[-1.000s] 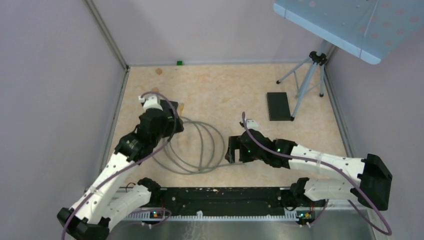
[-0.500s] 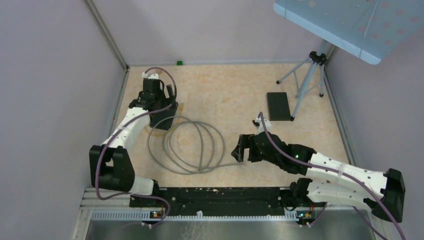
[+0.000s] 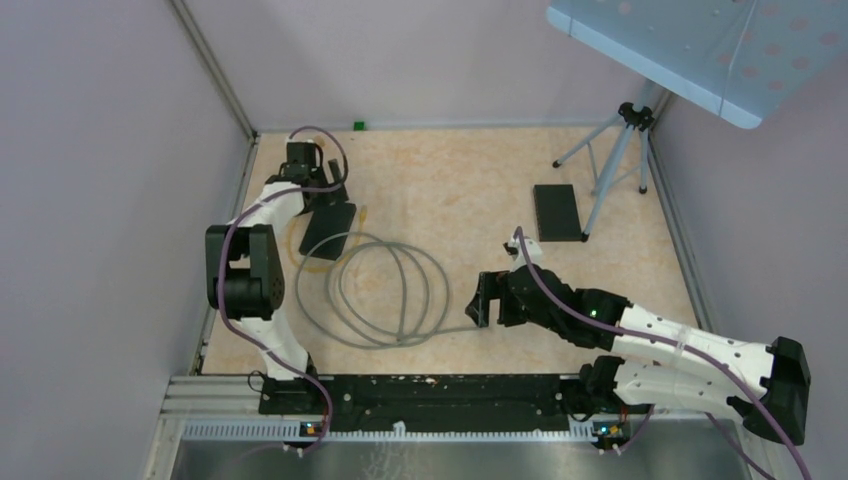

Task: Insert the plug into the switch port
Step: Adjust the switch port at the center of the board.

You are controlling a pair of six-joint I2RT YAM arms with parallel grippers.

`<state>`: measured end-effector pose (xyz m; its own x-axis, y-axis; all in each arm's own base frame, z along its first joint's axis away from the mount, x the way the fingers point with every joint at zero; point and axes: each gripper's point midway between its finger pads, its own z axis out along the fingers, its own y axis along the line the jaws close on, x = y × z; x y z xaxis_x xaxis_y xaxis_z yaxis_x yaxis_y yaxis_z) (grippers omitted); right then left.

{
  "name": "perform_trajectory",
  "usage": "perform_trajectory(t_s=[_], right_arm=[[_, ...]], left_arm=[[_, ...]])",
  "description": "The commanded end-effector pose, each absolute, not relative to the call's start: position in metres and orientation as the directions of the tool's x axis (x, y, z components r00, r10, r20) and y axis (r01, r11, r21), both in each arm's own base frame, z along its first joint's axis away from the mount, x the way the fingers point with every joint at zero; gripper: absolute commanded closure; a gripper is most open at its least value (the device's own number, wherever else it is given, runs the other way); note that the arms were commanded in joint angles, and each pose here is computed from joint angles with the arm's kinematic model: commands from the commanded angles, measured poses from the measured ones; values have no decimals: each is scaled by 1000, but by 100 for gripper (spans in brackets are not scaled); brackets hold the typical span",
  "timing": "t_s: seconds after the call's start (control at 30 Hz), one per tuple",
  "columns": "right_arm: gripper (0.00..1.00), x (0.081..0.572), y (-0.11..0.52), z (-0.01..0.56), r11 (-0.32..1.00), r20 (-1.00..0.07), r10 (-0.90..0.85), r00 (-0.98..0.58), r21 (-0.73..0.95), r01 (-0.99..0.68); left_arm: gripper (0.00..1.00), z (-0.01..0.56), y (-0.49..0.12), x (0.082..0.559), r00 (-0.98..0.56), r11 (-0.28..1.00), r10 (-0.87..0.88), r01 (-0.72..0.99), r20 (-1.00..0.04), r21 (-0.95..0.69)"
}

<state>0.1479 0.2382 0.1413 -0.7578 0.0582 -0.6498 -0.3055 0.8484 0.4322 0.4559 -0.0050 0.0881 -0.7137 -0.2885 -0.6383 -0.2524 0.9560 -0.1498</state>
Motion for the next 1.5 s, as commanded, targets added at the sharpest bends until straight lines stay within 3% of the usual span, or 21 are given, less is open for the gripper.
perform_trajectory(t_s=[0.0, 0.4, 0.63, 0.83, 1.0, 1.23, 1.33, 1.47], right_arm=[[10, 149, 237, 151, 843, -678, 44, -734, 419, -337], [9, 151, 235, 157, 848, -699, -2, -715, 378, -371], [9, 151, 238, 156, 846, -697, -14, -717, 374, -380], [9, 151, 238, 154, 847, -696, -12, -718, 375, -377], [9, 150, 238, 152, 846, -690, -12, -724, 379, -375], [10, 150, 225, 155, 865, -687, 36, -726, 385, -321], [9, 152, 206, 161, 886, -696, 112, -710, 393, -246], [9, 156, 179, 172, 892, -721, 225, -656, 423, -159]], left_arm=[[1, 93, 7, 472, -688, 959, -259, -266, -678, -97], [1, 55, 20, 487, -725, 966, -242, -244, -645, -88], [1, 40, -13, 486, -759, 963, -254, -140, -599, -230], [1, 39, -72, 468, -784, 910, -255, 2, -565, -414], [1, 35, -172, 458, -825, 884, -66, 213, -561, -417], [3, 39, -304, 411, -818, 739, 120, 452, -563, -499], [4, 49, -327, 392, -795, 699, 159, 509, -585, -502], [2, 106, -328, 401, -715, 691, 102, 551, -691, -468]])
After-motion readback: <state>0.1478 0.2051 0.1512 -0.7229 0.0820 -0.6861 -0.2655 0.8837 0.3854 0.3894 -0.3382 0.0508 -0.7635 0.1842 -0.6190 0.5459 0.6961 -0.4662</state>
